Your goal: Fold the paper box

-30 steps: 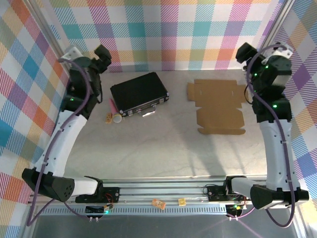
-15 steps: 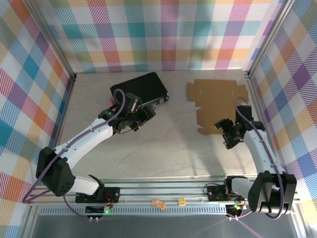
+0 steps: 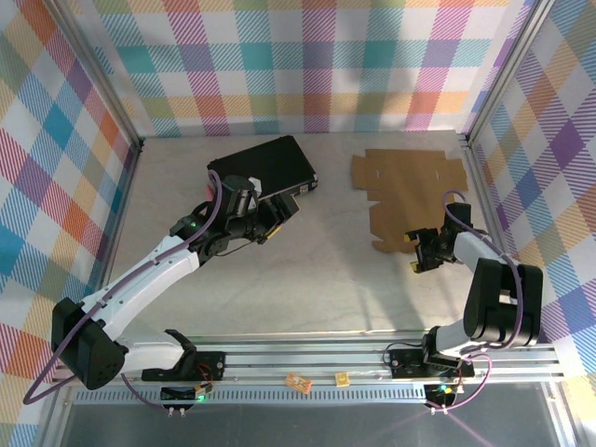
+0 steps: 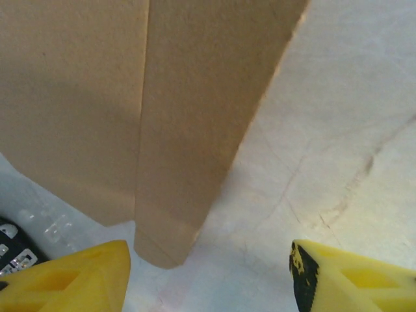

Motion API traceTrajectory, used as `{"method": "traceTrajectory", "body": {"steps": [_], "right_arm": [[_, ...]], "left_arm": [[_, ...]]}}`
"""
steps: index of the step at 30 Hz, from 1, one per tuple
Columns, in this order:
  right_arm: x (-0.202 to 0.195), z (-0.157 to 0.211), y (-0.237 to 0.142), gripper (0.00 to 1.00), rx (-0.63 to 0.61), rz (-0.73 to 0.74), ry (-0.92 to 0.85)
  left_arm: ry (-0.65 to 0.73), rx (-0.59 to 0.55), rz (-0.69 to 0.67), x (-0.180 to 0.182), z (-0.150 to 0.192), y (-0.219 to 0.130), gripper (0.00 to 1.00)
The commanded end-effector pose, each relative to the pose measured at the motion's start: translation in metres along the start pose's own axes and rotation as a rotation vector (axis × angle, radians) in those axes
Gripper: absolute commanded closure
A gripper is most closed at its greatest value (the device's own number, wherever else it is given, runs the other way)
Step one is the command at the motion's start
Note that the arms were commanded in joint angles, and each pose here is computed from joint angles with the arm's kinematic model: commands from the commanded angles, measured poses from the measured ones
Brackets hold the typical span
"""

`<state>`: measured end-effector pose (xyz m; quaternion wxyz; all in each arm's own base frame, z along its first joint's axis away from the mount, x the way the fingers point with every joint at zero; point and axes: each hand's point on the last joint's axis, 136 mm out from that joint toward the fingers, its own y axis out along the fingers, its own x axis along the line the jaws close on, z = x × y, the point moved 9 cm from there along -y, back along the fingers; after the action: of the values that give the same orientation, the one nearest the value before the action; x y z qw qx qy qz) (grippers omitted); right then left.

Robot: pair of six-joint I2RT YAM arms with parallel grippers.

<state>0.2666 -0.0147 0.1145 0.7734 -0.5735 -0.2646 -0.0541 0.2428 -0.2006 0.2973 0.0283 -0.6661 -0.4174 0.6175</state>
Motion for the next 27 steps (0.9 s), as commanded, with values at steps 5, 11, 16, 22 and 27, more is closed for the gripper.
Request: {"method": "traceTrajectory", "body": {"steps": [5,11,16,22,27], "right_arm": [[0.008,-0.011,0.014,0.43,0.017,-0.025,0.056],[0.004,-0.015,0.017,0.51,-0.003,-0.014,0.081],[0.009,-0.021,0.022,0.67,-0.006,-0.022,0.082],[0.019,-0.024,0.019,0.86,-0.033,-0.058,0.071],[0.024,-0.023,0.011,1.00,-0.048,-0.084,0.073]], "left_arm": [[0.033,0.019,0.043,-0.006,0.004,-0.006,0.24],[0.035,0.022,0.049,-0.008,0.004,-0.004,0.24],[0.036,0.023,0.050,-0.009,0.003,-0.004,0.25],[0.035,0.015,0.053,-0.009,0.004,-0.008,0.26],[0.031,0.003,0.051,-0.008,0.004,-0.011,0.26]]}}
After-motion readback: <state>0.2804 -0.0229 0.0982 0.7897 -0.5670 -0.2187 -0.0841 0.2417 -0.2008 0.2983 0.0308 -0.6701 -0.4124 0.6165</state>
